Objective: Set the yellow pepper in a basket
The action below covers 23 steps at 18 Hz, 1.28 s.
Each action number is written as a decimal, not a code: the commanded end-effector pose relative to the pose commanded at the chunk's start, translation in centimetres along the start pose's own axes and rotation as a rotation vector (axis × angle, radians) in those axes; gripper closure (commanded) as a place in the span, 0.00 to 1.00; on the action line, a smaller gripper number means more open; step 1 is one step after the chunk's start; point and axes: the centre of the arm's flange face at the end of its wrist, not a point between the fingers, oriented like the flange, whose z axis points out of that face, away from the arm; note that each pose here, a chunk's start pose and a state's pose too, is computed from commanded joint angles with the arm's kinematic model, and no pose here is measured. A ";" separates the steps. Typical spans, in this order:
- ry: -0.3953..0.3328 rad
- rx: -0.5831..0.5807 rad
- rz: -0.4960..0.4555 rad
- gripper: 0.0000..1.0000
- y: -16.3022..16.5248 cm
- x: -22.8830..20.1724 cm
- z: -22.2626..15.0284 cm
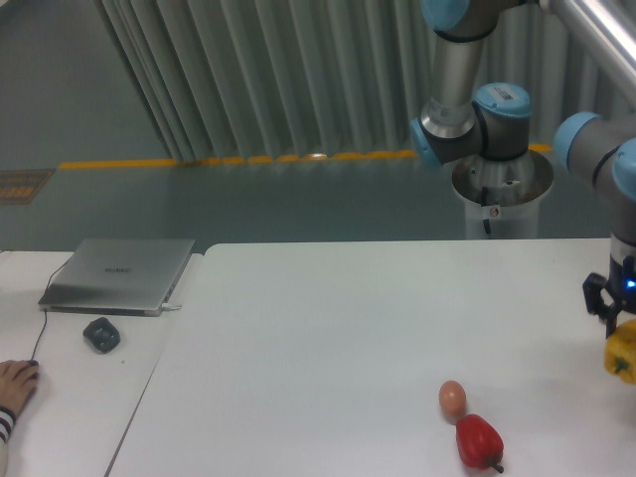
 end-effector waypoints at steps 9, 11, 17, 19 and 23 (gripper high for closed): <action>-0.015 -0.003 0.364 0.62 6.5 -2.9 -1.0; -0.016 -0.007 0.422 0.62 7.4 -3.4 -0.7; -0.044 -0.016 0.536 0.62 10.9 -5.4 0.2; -0.045 -0.020 0.596 0.62 11.5 -5.9 0.8; -0.054 -0.027 0.704 0.53 14.8 -7.5 2.0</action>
